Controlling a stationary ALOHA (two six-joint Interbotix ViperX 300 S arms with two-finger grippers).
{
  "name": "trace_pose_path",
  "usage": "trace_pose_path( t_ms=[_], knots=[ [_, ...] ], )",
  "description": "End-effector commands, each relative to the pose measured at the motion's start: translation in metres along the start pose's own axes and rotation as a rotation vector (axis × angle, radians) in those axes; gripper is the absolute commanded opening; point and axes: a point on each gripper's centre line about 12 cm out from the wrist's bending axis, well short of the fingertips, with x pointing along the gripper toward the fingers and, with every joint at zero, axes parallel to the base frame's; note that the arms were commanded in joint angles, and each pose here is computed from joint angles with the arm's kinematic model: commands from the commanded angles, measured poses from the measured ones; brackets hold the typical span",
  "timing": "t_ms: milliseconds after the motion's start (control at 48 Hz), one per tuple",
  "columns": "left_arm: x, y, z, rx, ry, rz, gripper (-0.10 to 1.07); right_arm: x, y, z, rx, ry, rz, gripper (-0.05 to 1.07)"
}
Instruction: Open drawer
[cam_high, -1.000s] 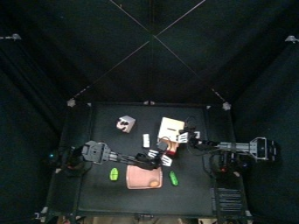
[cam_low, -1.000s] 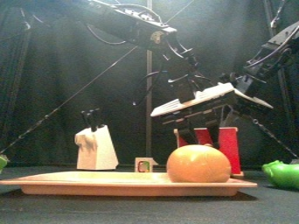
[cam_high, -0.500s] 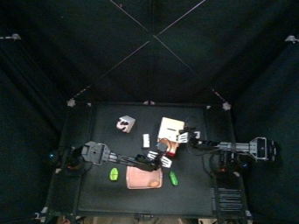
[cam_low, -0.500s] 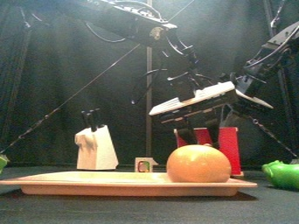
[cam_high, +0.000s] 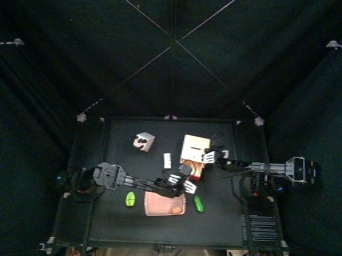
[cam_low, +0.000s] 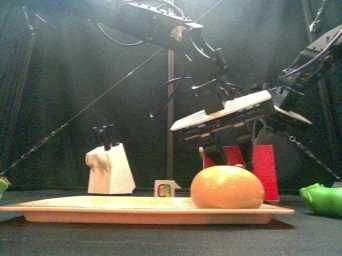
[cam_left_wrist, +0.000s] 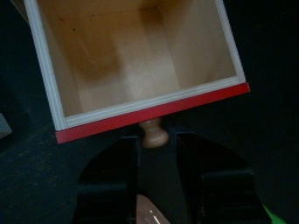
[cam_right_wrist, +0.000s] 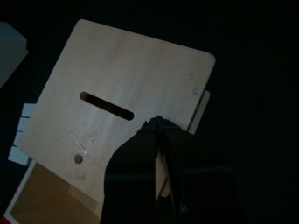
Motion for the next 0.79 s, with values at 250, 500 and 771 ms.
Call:
trace_pose_path(
  t_ms=[250,500,771],
  knots=[
    [-0.027,-0.015,-0.002,0.01,-0.002,-0.064,0.64,0.004,-0.003,-0.003,-0.001,0.014,-0.019,0.21],
    [-0.032,-0.016,-0.003,0.01,-0.002,-0.071,0.88,0.004,-0.003,-0.003,-0.001,0.014,-0.019,0.21],
    [-0.043,-0.018,0.001,0.014,-0.023,-0.08,0.96,0.004,-0.003,-0.003,-0.001,0.014,-0.019,0.21]
  ],
)
